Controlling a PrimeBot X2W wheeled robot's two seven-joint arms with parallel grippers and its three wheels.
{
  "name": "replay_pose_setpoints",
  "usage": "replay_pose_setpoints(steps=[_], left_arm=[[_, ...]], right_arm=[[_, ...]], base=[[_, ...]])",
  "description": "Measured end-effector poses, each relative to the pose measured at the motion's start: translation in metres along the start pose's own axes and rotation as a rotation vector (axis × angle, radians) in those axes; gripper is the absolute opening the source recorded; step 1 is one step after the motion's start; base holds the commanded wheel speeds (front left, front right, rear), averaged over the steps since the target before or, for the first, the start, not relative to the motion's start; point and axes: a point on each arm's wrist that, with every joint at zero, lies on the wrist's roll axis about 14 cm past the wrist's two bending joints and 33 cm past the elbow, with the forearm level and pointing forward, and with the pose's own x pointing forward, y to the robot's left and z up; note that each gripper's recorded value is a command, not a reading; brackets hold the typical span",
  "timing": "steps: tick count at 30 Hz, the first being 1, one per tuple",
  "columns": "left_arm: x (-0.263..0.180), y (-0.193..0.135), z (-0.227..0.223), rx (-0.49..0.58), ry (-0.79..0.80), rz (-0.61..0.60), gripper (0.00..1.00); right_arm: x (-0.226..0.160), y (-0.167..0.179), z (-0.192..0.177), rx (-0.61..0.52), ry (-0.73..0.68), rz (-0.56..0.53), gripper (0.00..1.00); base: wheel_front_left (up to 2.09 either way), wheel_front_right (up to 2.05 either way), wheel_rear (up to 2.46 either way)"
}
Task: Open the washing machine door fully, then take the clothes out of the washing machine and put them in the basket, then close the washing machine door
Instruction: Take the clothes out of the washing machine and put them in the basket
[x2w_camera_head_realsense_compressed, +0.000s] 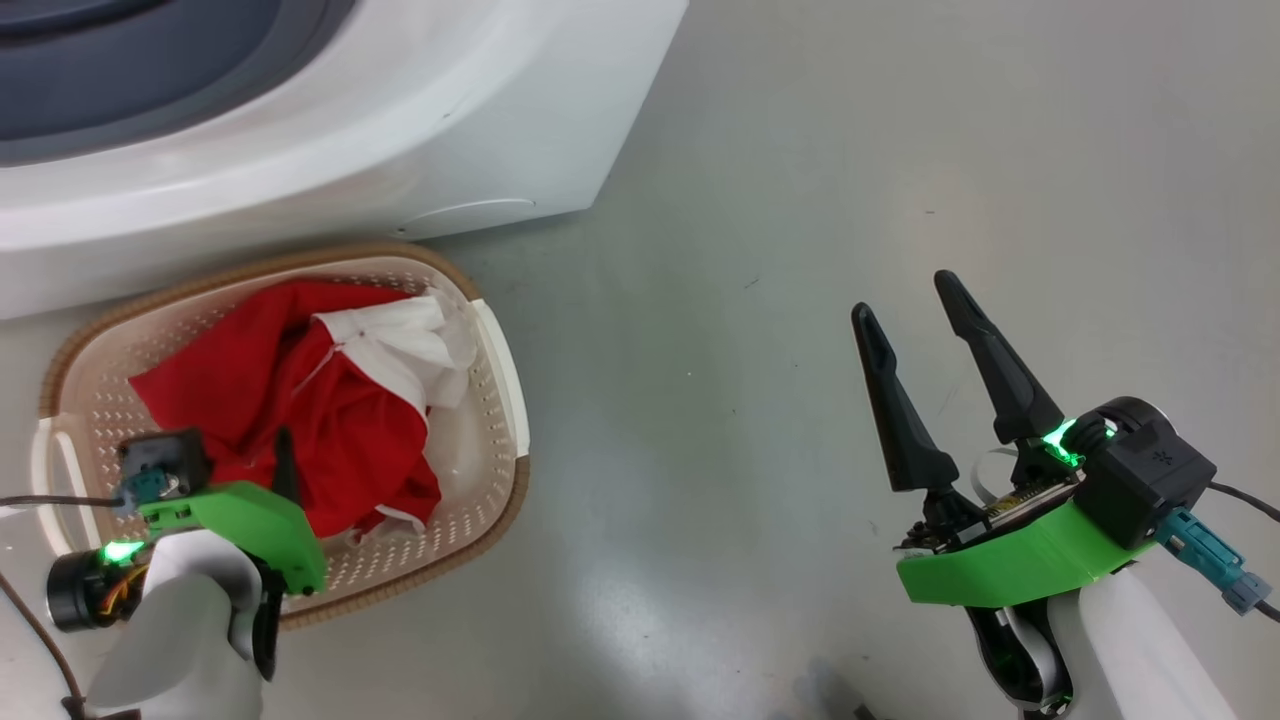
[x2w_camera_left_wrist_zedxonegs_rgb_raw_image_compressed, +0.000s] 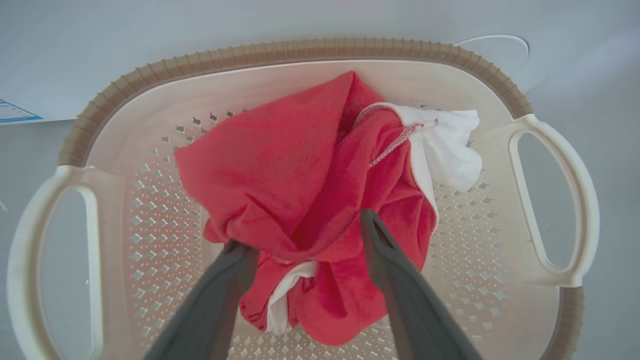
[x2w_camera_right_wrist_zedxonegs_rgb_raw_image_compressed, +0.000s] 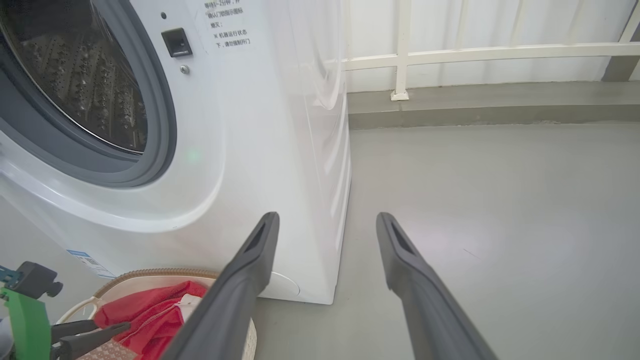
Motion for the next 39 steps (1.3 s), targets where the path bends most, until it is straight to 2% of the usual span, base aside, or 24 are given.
replay_pose_setpoints(steps=[16, 31, 39], left_arm=[[-0.027, 0.003, 0.052, -0.042, -0.195, 0.019, 1.0], [-0.082, -0.005, 0.085, -0.053, -0.366, -0.016, 1.0], [-0.118, -0.009, 0.117, -0.061, -0.514, -0.028, 1.0]], right_arm=[[0.001, 0.016, 0.013, 0.024, -0.037, 0.044, 1.0], [-0.007, 0.035, 0.042, 0.036, -0.109, 0.092, 1.0], [-0.02, 0.034, 0.05, 0.033, -0.125, 0.087, 1.0]], base=[[0.0, 0.0, 0.0], [0.0, 0.0, 0.0], [0.0, 0.0, 0.0]])
